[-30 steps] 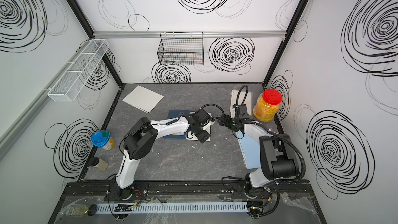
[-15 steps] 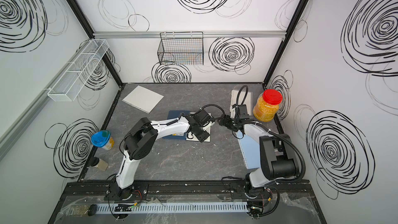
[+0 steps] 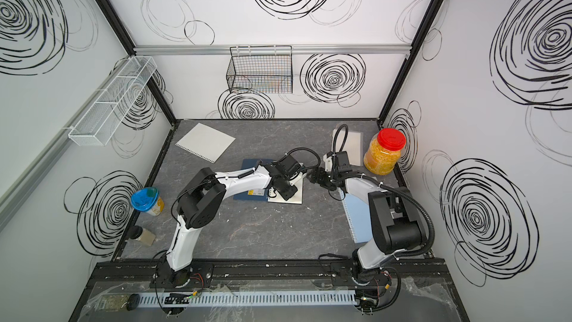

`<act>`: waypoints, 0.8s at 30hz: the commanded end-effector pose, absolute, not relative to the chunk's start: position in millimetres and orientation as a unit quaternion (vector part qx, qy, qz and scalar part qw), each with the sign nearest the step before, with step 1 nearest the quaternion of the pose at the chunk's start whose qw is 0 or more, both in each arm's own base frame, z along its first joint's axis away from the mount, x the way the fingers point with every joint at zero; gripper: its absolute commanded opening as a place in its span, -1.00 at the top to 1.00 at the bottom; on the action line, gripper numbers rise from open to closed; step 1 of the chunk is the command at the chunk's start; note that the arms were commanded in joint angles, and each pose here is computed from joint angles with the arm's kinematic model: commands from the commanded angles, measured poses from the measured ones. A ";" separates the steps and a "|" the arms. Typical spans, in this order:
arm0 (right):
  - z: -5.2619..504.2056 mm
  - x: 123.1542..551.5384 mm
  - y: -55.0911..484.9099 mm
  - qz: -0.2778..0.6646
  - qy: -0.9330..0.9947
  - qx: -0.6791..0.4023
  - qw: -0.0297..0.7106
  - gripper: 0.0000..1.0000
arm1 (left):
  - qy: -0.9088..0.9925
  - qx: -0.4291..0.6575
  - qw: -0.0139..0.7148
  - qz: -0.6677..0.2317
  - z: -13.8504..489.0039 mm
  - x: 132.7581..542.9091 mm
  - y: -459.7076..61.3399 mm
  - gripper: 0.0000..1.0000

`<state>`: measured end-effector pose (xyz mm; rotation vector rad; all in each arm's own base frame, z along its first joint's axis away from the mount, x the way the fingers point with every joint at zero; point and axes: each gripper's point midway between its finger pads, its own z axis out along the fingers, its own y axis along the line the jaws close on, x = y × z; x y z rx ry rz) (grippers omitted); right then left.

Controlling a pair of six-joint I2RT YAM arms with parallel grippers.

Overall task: Tear off pages from different notebooks
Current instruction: Adjust the notebook at the center of the board.

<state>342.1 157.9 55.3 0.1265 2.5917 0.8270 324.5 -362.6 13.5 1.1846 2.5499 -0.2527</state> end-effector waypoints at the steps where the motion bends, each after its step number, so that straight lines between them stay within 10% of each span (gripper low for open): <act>1: 52.6 339.7 173.6 0.312 0.929 0.037 0.197 -0.48 | 0.908 0.411 0.047 -0.063 -38.8 287.5 -324.4 0.42; 24: 44.9 316.0 203.8 0.342 0.925 0.029 0.160 -0.31 | 0.915 0.395 0.044 -0.074 -46.6 292.4 -313.4 0.98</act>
